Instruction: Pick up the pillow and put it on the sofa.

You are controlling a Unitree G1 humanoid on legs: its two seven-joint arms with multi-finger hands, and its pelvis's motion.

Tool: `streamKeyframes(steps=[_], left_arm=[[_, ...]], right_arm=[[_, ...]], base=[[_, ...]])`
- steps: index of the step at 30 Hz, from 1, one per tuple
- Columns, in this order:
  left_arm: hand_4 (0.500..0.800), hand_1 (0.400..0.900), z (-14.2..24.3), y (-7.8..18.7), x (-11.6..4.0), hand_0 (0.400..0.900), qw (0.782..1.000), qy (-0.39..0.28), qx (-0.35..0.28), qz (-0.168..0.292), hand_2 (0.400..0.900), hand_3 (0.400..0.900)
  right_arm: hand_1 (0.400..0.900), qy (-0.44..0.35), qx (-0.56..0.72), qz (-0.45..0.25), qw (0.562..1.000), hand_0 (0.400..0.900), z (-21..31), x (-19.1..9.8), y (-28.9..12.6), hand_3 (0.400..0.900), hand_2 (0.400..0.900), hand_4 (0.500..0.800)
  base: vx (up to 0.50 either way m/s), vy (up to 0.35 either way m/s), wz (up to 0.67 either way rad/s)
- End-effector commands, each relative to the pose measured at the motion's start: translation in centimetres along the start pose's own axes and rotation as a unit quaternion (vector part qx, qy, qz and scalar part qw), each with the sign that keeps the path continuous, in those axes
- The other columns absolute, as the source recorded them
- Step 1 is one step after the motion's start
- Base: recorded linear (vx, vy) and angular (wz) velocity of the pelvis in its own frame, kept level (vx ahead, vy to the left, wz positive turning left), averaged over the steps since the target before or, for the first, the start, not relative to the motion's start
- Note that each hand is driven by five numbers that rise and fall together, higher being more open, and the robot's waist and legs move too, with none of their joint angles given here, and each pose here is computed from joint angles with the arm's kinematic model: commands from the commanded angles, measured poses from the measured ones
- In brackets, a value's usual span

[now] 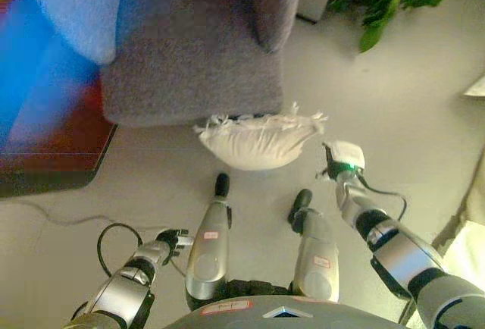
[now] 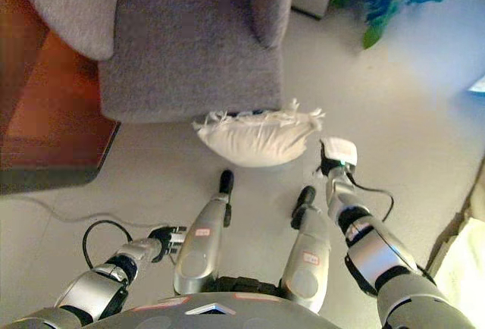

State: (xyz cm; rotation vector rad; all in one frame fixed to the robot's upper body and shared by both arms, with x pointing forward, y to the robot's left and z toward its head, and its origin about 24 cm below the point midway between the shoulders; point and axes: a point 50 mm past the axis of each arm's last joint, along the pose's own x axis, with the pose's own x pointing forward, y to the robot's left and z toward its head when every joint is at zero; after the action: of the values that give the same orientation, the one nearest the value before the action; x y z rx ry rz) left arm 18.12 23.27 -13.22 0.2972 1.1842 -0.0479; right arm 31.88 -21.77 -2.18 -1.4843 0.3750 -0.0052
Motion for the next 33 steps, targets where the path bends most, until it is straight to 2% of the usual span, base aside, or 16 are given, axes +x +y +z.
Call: streamKeyframes(steps=[1, 15, 28, 33], left_arm=[[0.8, 0.9, -3.3, 1.2, -0.2, 0.9, 0.999, 0.047, -0.012, 0.013, 0.9, 0.9], [0.8, 0.9, -3.7, 0.4, -0.2, 0.9, 0.999, 0.025, -0.042, -0.005, 0.9, 0.9], [0.8, 0.9, -5.6, -0.4, -0.4, 0.9, 0.997, 0.021, -0.066, -0.014, 0.9, 0.9], [0.8, 0.9, -6.2, -0.6, -0.5, 0.9, 0.997, 0.024, -0.067, -0.019, 0.9, 0.9]], right_arm=[[0.9, -0.009, -0.011, -0.063, 0.998, 0.9, -0.1, 0.9, -2.8, 0.9, 0.9, 0.8], [0.9, -0.007, 0.01, -0.126, 0.992, 0.9, 0.1, 1.8, -5.9, 0.9, 0.9, 0.8], [0.9, 0.01, 0.083, -0.301, 0.95, 0.9, -1.9, 2.1, -11.4, 0.9, 0.9, 0.8], [0.9, -0.007, 0.089, -0.284, 0.955, 0.9, -2.1, 2.3, -12.5, 0.9, 0.9, 0.8]], base=[[-0.028, 0.023, 0.08], [-0.024, 0.025, 0.1], [-0.014, 0.034, 0.02], [0.026, 0.048, 0.0]])
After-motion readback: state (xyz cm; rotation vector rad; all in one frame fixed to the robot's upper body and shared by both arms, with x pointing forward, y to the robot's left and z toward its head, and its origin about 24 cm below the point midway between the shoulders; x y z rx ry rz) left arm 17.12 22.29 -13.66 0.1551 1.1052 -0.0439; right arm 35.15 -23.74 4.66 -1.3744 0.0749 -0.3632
